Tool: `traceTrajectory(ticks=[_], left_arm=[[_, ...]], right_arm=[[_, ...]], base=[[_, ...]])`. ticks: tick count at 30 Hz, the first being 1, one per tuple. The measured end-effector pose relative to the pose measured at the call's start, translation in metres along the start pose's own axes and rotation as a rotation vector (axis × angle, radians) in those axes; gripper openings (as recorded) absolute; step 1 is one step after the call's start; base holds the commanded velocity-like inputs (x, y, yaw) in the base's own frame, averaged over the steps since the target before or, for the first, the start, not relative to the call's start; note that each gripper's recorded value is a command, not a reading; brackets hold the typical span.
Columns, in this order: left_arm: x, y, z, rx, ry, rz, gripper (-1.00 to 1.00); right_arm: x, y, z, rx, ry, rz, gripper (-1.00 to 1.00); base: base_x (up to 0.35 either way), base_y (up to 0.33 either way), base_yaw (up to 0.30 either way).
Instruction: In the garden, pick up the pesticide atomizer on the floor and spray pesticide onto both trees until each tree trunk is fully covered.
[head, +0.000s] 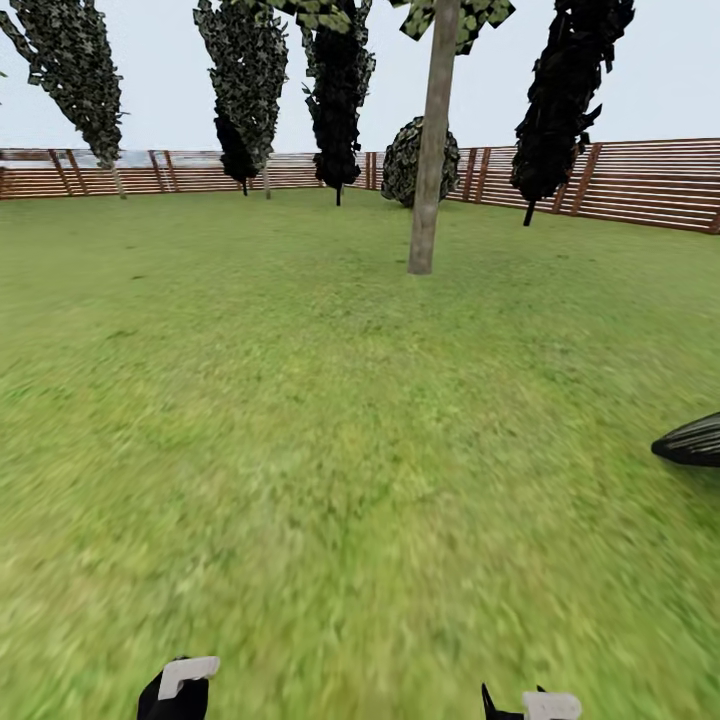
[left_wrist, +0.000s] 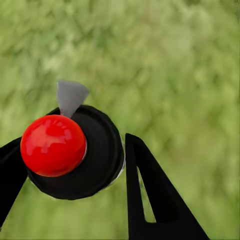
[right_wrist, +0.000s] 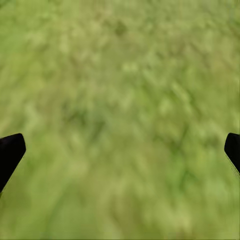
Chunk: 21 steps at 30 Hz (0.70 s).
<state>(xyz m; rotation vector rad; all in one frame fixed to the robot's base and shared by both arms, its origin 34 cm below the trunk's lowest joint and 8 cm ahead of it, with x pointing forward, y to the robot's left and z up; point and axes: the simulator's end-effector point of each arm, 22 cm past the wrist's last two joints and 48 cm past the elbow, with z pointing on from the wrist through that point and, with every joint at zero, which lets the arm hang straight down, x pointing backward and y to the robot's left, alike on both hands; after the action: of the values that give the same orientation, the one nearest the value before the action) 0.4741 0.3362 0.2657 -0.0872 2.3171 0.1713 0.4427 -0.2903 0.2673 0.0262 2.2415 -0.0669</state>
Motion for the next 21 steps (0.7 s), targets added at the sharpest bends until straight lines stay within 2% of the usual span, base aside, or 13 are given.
traceTrajectory(ticks=[21], left_arm=[[-0.0001,0.0003,0.0001,0.000,0.000,0.000,-1.00]], right_arm=[[-0.0001,-0.0029,0.0000,0.005,0.000,-0.001,1.00]], base=[[0.340,0.000,0.000]])
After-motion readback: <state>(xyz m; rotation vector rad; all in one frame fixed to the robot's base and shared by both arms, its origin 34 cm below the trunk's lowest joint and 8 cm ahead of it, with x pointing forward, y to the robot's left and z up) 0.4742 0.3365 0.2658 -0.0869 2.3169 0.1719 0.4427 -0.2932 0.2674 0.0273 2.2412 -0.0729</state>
